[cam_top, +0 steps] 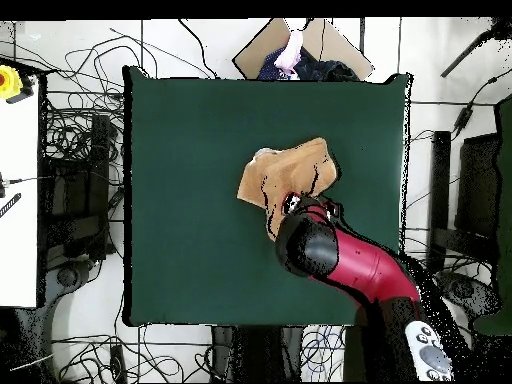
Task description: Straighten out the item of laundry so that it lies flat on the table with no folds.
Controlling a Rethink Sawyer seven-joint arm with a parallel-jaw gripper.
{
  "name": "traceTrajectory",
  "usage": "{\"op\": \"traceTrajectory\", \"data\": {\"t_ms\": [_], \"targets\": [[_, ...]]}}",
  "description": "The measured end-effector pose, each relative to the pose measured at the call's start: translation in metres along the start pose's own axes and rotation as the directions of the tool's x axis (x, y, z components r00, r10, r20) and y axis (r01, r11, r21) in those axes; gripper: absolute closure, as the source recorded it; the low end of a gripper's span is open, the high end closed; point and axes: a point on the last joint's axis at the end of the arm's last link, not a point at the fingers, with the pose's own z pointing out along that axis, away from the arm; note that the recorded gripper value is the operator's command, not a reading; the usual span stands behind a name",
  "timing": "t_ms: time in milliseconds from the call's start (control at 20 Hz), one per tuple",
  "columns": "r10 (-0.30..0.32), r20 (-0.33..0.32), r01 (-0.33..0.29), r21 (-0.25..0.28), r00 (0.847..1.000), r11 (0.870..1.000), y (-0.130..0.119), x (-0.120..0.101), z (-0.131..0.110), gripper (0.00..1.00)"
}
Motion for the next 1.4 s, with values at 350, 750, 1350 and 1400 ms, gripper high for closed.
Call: {"op": "traceTrajectory", "data": {"t_ms": [350, 750, 1350, 1400], "targets": [[0.077, 0.004, -0.077, 0.031, 0.997, 0.997, -0.019, 0.003, -0.001, 1.0], [0.129, 0.038, -0.132, 0.071, 0.991, 0.989, -0.038, 0.008, 0.003, 1.0], [0.167, 0.031, -0.169, 0.094, 0.985, 0.981, -0.038, 0.044, 0.019, 1.0], [0.172, 0.027, -0.174, 0.094, 0.985, 0.98, -0.035, 0.05, 0.021, 1.0]]}}
